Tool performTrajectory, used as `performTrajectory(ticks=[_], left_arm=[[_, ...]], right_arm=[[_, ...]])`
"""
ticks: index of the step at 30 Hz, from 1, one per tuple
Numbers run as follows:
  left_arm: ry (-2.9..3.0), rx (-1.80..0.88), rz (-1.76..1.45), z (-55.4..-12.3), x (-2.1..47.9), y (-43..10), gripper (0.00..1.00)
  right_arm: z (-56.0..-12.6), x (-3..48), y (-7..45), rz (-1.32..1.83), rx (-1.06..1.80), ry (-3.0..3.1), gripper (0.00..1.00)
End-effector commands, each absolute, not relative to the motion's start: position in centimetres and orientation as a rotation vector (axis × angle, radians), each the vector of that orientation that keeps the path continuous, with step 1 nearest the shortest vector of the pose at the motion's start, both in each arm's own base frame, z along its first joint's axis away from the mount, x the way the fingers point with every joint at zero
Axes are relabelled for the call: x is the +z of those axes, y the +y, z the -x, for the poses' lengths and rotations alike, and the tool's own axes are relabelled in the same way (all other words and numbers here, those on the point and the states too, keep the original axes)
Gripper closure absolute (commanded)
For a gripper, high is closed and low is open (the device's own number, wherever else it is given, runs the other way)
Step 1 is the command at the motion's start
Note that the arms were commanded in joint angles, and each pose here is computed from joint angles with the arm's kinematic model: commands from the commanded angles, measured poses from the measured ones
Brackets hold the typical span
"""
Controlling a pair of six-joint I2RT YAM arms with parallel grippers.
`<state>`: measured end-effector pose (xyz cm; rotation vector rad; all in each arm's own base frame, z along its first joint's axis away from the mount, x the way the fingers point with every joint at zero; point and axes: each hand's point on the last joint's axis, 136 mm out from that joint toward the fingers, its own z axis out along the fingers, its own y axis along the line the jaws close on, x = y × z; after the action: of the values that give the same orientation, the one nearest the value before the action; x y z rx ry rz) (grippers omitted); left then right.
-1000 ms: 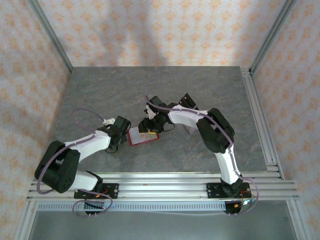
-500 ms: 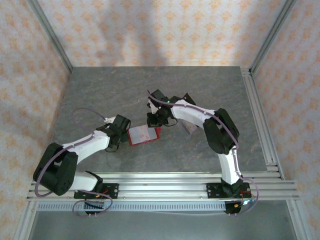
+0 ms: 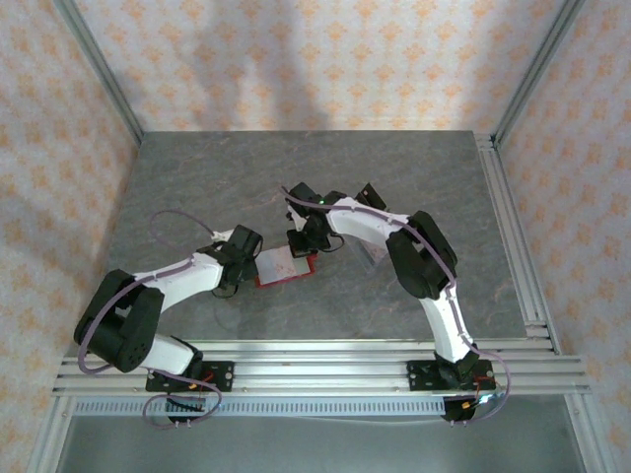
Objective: Put the credit cards into the card holder
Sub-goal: Insert the credit card into the card slot.
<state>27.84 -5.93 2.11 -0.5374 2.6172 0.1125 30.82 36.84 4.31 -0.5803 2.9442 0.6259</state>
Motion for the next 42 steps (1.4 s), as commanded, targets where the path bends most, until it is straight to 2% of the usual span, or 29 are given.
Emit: performTrajectory(ticks=[1,13,31,42], left_arm=[[2.604,0.108,0.525,-28.4,2.3,-6.3,0.38],[2.614,0.107,0.527,-28.3,1.6,-6.4,0.39],[2.624,0.109,0.525,-28.0,1.3,-6.5,0.39],[2.594,0.173,0.551,-27.5,2.5,-5.3,0.39]], right_arm=[[-30.8,4.1,37.2,0.614,0.600,2.949,1.00],[-29.5,2.9,38.9,0.641,0.656,2.981,1.00],[-29.0,3.9,42.4,0.637,0.816,2.959,1.00],[-30.6,6.2,40.2,0.584,0.741,2.894,1.00]])
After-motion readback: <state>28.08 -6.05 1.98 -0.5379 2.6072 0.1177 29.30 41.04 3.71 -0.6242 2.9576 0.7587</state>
